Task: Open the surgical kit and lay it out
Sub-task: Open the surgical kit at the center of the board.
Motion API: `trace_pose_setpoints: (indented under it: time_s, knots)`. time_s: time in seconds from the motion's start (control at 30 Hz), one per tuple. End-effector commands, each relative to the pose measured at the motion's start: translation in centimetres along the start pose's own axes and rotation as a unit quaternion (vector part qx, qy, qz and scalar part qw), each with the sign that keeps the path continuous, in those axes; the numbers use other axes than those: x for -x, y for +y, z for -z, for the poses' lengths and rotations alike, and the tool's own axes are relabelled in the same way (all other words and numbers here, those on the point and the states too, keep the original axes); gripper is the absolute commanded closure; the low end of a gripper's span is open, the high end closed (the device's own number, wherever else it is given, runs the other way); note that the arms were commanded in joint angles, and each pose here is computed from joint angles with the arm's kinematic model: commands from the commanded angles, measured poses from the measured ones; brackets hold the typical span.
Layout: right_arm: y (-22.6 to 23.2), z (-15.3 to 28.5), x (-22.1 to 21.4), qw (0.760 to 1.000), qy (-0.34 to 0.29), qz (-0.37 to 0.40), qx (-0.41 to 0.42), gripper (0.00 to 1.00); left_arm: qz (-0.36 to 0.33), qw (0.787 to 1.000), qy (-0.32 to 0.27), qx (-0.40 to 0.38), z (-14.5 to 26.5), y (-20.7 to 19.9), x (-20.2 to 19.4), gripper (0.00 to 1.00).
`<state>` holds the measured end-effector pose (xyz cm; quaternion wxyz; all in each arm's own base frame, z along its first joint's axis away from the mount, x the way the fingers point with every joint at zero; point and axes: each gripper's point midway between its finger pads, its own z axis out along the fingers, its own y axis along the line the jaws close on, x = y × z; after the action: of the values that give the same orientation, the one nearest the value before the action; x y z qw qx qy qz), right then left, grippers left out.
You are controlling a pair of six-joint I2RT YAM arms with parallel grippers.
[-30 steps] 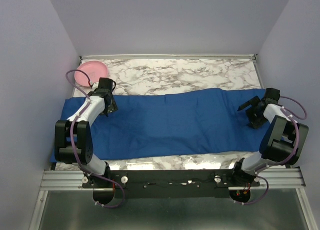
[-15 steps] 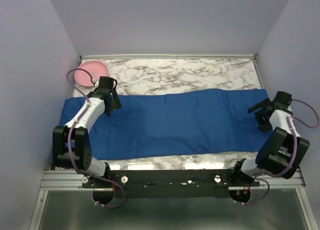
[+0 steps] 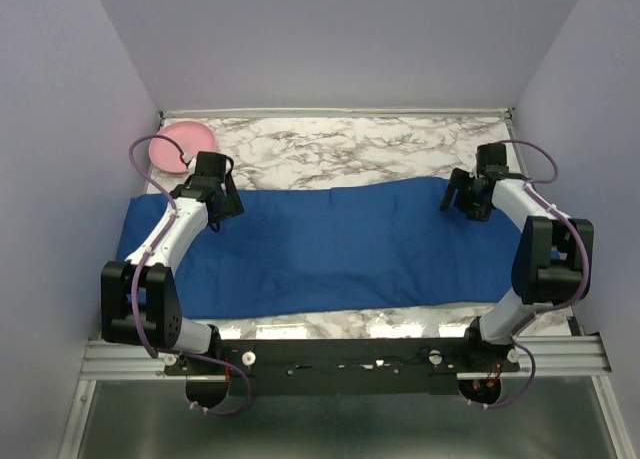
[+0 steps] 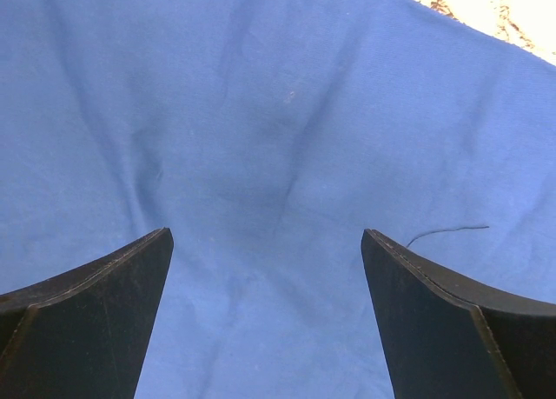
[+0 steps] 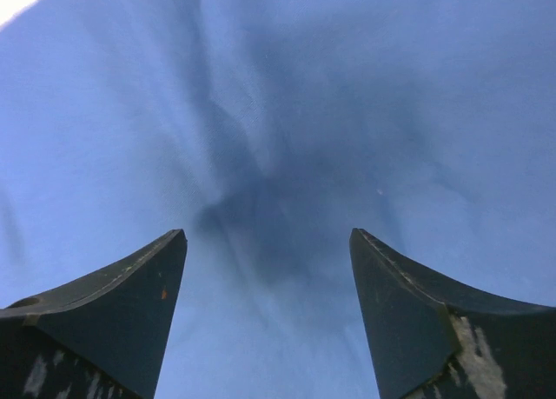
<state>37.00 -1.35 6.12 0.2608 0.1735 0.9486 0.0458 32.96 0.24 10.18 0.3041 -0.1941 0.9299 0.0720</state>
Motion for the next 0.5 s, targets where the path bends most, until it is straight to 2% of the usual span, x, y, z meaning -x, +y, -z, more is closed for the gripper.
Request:
trace_pose_setpoints:
  time_s: [0.0, 0.17, 0.3, 0.47]
  knots:
    - [-1.8, -1.8, -2.5, 0.995, 0.068, 0.033, -0.062, 0.27, -0.004, 1.0, -0.009, -0.001, 0.9, 0.4, -0.2, 0.01]
    - [-3.1, -2.5, -5.0, 0.989, 0.113, 0.03, -0.089, 0.42, -0.005, 1.0, -0.012, 0.002, 1.2, 0.7, -0.3, 0.01]
    - [-3.0, -2.4, -5.3, 0.988, 0.122, 0.026, -0.088, 0.64, -0.007, 1.0, -0.01, 0.003, 1.2, 0.9, -0.7, 0.01]
    - [-4.1, -2.1, -5.7, 0.982, 0.143, 0.026, -0.123, 0.66, -0.007, 1.0, -0.014, 0.003, 1.2, 0.9, -0.6, 0.01]
